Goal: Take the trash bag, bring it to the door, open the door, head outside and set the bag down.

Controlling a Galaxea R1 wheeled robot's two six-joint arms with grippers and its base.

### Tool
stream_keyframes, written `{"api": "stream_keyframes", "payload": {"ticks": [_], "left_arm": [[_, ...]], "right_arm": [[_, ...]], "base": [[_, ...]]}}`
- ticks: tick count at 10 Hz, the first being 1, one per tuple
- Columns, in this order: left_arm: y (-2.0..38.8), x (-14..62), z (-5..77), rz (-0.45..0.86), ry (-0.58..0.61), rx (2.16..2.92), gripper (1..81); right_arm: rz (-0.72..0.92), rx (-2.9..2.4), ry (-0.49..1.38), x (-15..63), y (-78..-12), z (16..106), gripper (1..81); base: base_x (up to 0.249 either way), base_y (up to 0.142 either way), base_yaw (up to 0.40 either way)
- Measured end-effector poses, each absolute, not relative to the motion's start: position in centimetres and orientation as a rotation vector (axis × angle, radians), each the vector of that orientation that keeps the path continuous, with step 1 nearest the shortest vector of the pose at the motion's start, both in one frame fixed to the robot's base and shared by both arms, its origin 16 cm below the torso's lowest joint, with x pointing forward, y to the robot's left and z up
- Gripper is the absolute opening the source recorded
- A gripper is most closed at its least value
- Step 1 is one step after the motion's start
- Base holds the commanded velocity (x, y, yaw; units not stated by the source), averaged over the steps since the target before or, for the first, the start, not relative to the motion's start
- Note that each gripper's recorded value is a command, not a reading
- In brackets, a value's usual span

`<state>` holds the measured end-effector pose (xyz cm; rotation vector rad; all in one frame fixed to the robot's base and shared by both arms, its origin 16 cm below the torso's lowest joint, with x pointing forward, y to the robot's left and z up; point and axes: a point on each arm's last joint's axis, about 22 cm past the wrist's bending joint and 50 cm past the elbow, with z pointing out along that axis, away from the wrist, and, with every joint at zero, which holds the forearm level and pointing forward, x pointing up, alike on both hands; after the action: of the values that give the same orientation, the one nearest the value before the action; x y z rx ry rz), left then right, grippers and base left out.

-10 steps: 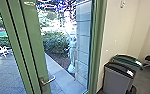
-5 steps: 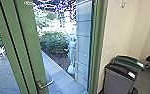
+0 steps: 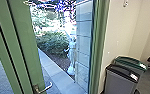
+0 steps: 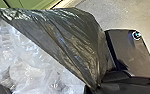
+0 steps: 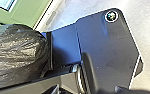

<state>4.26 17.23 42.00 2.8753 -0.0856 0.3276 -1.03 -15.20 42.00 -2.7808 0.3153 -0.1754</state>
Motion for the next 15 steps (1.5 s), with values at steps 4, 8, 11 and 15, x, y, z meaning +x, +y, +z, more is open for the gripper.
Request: {"api": "stream_keyframes", "payload": {"ticks": [4,8,11,15], "left_arm": [[17.29,4.57,42.03,0.333,-0.086,2.876,1.0],[17.29,4.18,41.99,0.327,-0.085,2.876,1.0],[17.29,4.14,41.99,0.327,-0.085,2.876,1.0],[17.28,4.11,41.98,0.325,-0.086,2.876,1.0]], "right_arm": [[-0.181,-2.78,0.314,-0.75,-15.16,42.02,81.1],[-0.172,-2.781,0.314,-1.12,-15.19,41.99,81.1],[-0.173,-2.781,0.314,-1.09,-15.19,41.99,81.1],[-0.173,-2.781,0.314,-1.09,-15.19,41.99,81.1]], "base": [[0.018,0.0,0.0],[0.0,0.0,0.0],[0.0,0.0,0.0],[0.0,0.0,0.0]]}}
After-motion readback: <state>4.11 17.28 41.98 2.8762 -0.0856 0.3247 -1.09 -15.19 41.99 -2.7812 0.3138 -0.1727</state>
